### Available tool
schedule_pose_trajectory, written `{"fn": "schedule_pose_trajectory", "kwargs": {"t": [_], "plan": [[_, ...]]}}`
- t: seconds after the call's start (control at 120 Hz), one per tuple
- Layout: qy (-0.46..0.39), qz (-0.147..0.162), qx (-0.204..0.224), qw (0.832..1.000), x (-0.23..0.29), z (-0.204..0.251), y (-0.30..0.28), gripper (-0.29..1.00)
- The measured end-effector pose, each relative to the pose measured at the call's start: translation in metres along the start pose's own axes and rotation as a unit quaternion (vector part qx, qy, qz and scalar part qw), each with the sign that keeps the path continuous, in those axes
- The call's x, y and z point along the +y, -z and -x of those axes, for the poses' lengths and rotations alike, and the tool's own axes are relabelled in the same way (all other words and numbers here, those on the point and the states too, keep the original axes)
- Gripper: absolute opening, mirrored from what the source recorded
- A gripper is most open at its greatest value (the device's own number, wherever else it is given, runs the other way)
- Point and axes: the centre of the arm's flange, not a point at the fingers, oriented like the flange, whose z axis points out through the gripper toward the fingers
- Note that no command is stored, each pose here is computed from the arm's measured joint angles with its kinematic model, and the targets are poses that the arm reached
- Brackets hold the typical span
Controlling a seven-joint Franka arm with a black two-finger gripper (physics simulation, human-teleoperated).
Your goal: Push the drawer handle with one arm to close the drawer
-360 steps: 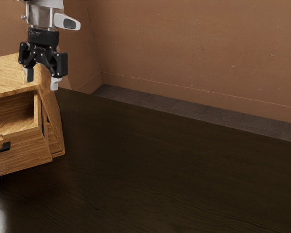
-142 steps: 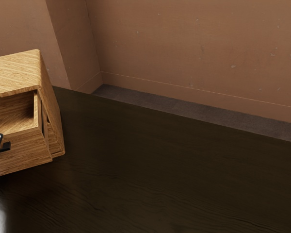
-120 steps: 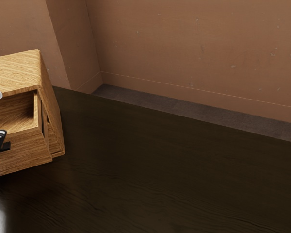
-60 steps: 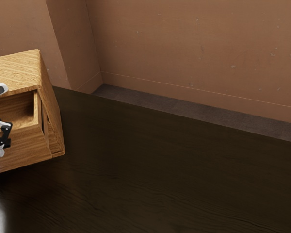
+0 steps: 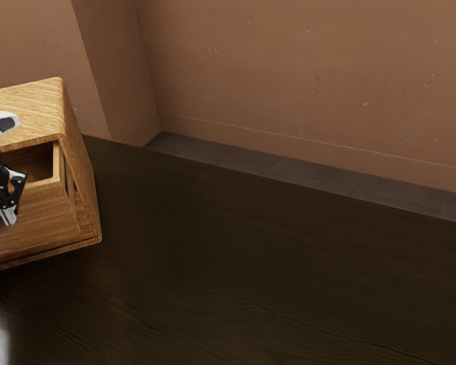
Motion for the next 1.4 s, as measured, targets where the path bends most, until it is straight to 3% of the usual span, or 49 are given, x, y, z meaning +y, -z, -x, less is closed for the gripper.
{"fn": "schedule_pose_trajectory", "kwargs": {"t": [1.4], "plan": [[0.018, 0.0, 0.033, 0.999, -0.026, -0.112, 0.014, -0.07]]}}
